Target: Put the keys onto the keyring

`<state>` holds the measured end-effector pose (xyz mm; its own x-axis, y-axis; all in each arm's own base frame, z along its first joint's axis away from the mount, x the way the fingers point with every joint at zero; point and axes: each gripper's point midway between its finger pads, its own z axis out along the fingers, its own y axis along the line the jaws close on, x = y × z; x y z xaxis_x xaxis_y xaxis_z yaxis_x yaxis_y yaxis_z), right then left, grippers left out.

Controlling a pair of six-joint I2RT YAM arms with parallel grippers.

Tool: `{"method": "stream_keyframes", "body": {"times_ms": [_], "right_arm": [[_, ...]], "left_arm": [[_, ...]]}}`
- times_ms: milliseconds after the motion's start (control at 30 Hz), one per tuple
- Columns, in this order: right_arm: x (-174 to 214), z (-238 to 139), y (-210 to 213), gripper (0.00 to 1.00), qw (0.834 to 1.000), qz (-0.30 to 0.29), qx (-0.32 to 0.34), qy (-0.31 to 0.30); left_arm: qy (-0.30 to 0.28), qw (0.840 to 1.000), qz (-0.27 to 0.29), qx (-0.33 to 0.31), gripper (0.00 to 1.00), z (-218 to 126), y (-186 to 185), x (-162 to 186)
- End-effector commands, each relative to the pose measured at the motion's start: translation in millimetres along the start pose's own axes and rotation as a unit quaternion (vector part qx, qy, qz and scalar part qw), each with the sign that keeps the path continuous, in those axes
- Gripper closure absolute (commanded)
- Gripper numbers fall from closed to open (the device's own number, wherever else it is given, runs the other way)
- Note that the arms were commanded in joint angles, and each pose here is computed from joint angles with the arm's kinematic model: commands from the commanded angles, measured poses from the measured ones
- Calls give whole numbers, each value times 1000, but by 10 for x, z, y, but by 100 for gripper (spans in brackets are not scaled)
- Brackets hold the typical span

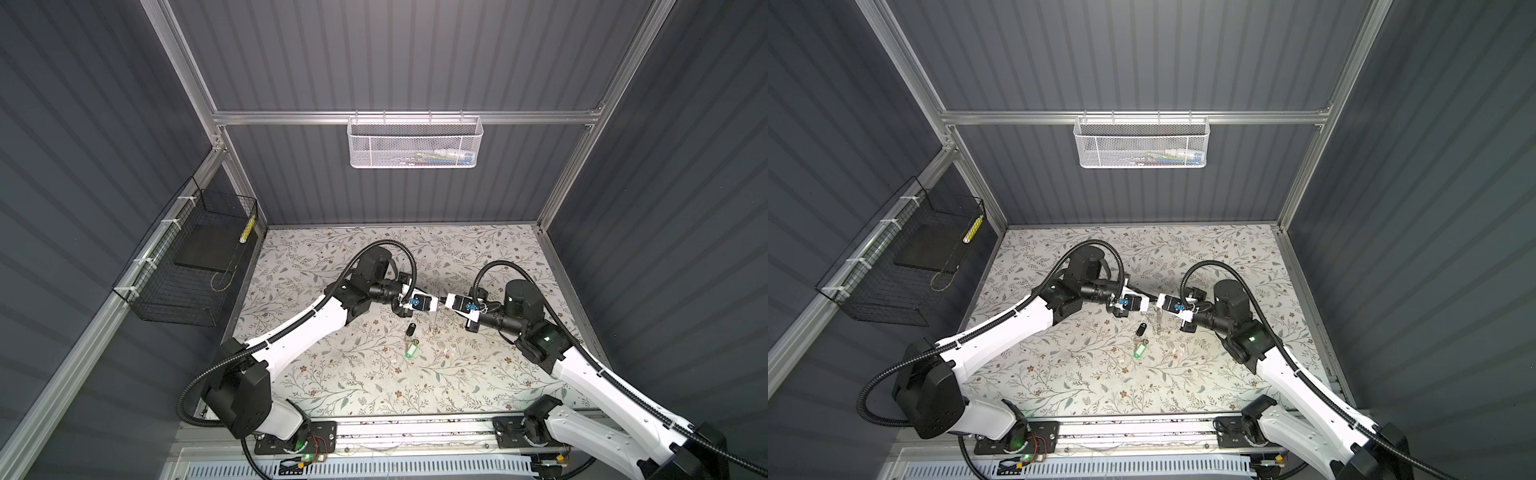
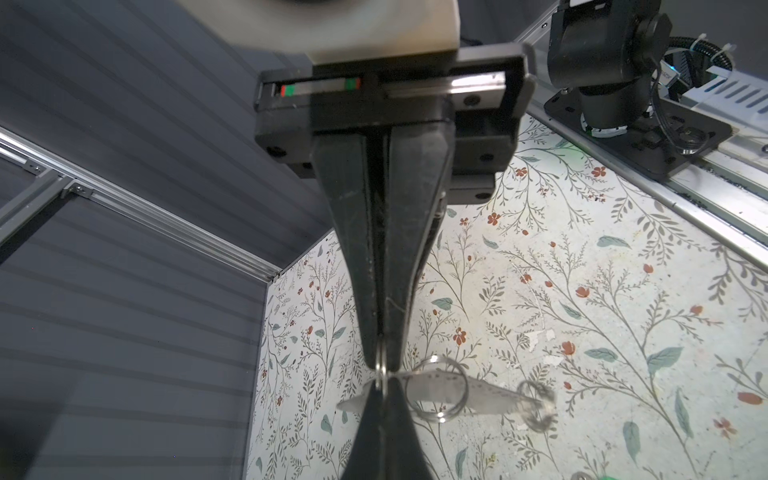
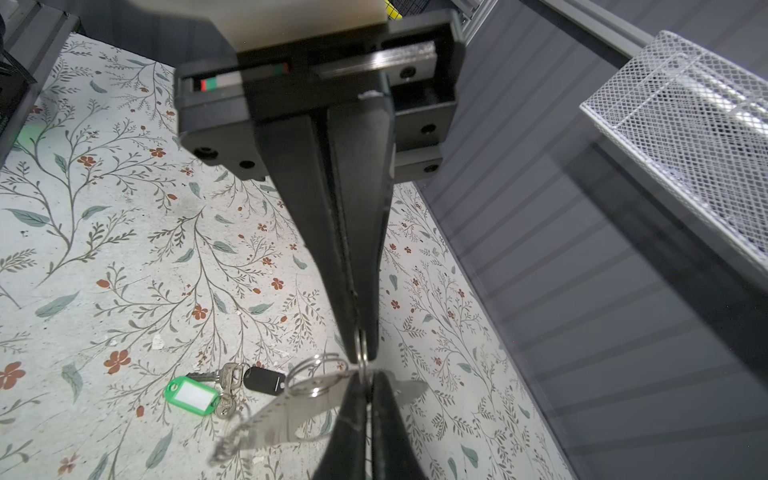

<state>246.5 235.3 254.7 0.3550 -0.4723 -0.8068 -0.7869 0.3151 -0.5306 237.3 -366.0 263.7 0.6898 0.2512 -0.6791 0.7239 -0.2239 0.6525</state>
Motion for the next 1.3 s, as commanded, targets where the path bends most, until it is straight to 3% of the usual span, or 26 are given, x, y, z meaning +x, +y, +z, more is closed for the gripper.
{"method": "stream_keyframes", "body": {"times_ms": [0,67,200,467,767,1267], "right_arm": [[27,15,24,94,1000,0,1,-2],[35,20,19,94,1000,3,6,-4],[25,30,19,94,1000,7,10,-13],[-64,48,17,93,998,12,17,-55],[-165,74,56,93,995,-27,13,-99],[-183,78,111,93,994,-32,3,-109]], "left_arm": [[4,1000,3,-5,70,-5,63,-31],[22,1000,-9,-21,58,-32,91,18],[43,998,-19,-41,57,-94,58,92],[29,997,-56,-53,67,-135,6,50],[12,992,-112,-60,74,-204,0,121],[-16,992,-113,-44,82,-210,-36,9]]}}
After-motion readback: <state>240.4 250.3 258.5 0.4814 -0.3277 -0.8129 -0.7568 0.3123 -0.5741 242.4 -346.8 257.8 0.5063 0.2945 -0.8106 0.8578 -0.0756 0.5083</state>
